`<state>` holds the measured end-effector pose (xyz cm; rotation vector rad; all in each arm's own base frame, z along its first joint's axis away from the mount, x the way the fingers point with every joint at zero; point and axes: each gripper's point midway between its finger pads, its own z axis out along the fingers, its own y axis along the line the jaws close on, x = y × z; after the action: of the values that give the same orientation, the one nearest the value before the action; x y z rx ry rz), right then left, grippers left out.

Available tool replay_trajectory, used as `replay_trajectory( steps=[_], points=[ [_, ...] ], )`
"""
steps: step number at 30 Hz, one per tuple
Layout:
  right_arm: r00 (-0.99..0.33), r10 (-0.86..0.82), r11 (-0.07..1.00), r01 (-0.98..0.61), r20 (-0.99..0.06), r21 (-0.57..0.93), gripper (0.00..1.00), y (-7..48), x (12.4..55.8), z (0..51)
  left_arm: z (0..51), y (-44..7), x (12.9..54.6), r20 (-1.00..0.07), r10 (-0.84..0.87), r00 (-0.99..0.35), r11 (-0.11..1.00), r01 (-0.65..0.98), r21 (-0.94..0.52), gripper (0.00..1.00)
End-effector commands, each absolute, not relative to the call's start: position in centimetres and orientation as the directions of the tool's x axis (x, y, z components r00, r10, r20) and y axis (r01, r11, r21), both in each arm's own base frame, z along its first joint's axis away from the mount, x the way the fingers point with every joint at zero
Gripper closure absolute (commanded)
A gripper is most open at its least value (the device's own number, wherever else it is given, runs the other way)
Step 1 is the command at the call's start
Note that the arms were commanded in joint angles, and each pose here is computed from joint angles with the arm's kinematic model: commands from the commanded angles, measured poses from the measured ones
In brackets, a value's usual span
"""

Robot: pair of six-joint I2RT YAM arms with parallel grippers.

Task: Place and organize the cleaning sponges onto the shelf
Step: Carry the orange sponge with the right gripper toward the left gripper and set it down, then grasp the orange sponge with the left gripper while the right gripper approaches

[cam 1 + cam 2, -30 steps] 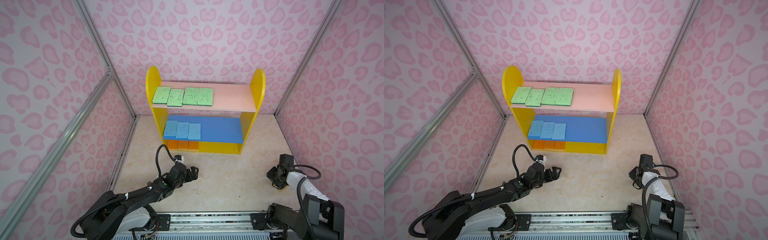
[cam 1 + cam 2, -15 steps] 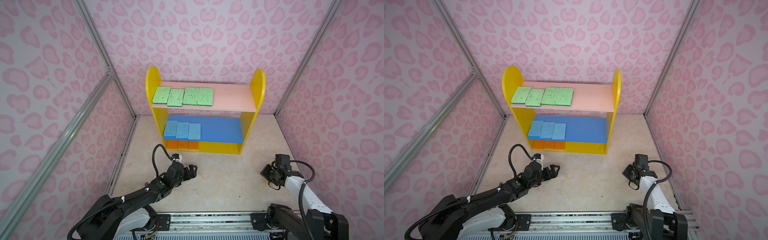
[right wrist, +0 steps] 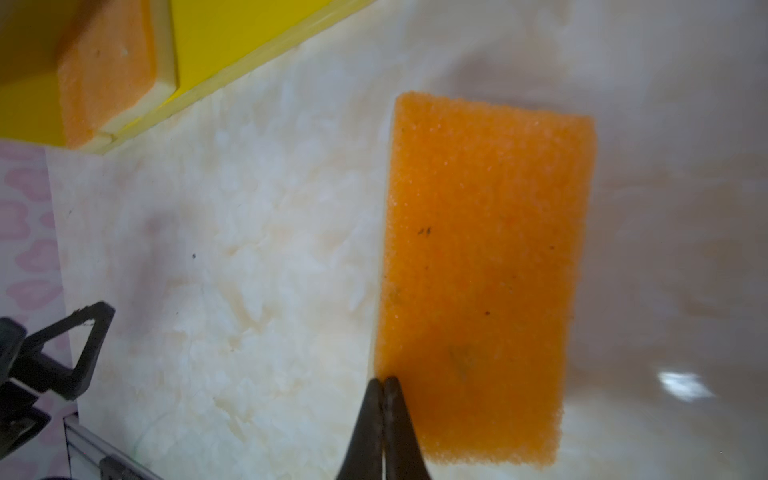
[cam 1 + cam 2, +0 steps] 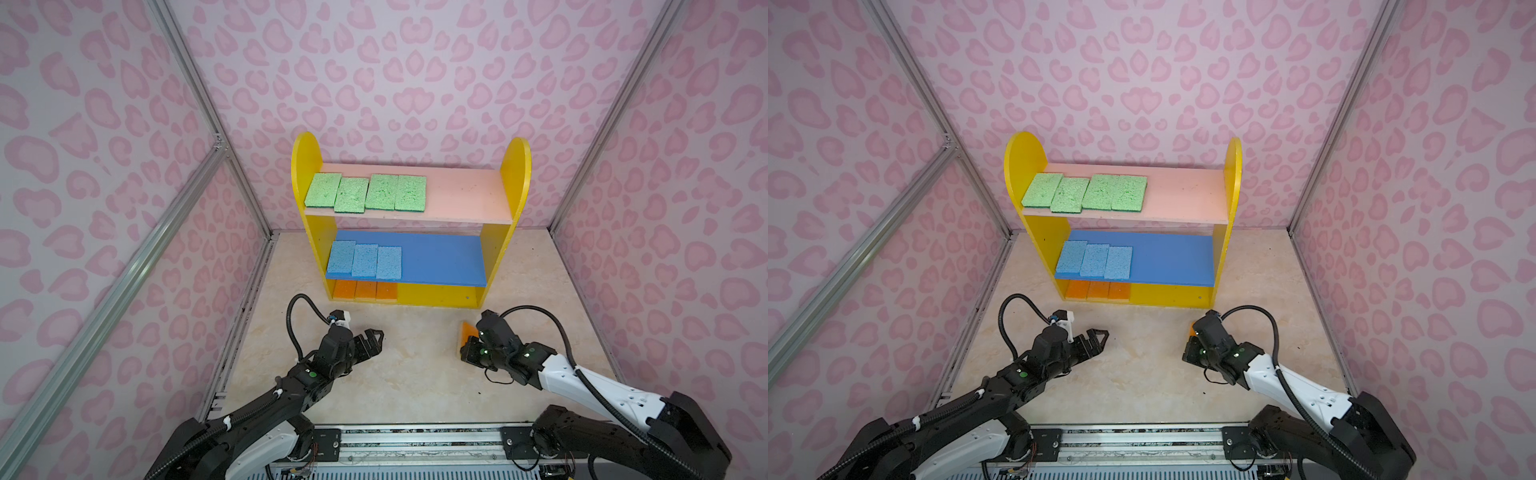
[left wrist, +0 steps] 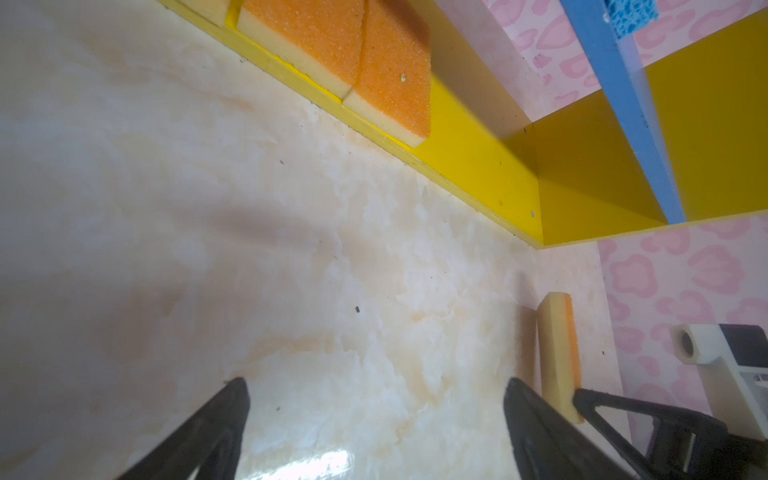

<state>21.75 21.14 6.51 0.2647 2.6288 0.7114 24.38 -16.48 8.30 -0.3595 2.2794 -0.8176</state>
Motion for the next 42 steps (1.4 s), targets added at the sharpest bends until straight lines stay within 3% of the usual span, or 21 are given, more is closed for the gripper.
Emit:
replay_trajectory(
  steps=[1,5,9,12,15,17,24,34,42],
  points=[
    [-0.875,0.295,0.785,-0.007,-0.384,0.619,0.94,27.0,23.8,8.4,7.3,-15.2,23.2,-0.480,-0.461,-0.746,0.772,-0.070,-0.632,0.04],
    [-0.907,0.215,0.746,-0.086,-0.361,0.660,0.84,32.4,24.3,7.4,7.3,-14.0,22.0,-0.470,-0.476,-0.743,0.764,-0.084,-0.640,0.03],
    [-0.897,0.162,0.710,-0.184,-0.412,0.680,0.58,35.4,24.4,8.3,7.8,-13.7,20.9,-0.488,-0.445,-0.751,0.772,-0.046,-0.634,0.00],
    [-0.884,0.179,0.683,-0.204,-0.432,0.701,0.48,35.6,24.5,9.1,8.5,-14.4,20.6,-0.492,-0.407,-0.769,0.768,0.003,-0.641,0.10],
    [-0.870,0.195,0.680,-0.212,-0.452,0.702,0.48,34.7,24.5,10.0,8.9,-15.5,20.8,-0.490,-0.375,-0.787,0.768,0.033,-0.640,0.25],
    [-0.861,0.216,0.684,-0.202,-0.460,0.701,0.48,33.4,24.5,10.5,9.2,-16.6,21.0,-0.502,-0.333,-0.798,0.781,0.065,-0.621,0.30],
    [-0.834,0.311,0.710,-0.116,-0.456,0.695,0.48,26.1,25.0,11.2,9.3,-22.6,22.1,-0.509,-0.172,-0.843,0.811,0.172,-0.559,0.32],
    [-0.727,0.501,0.719,0.047,-0.470,0.694,0.48,14.6,24.6,12.1,7.6,-27.6,24.6,-0.485,-0.093,-0.870,0.817,0.211,-0.536,0.31],
    [-0.716,0.567,0.674,0.120,-0.406,0.729,0.48,11.3,24.3,10.7,5.8,-29.6,25.3,-0.447,-0.085,-0.890,0.814,0.197,-0.547,0.33]
  ],
)
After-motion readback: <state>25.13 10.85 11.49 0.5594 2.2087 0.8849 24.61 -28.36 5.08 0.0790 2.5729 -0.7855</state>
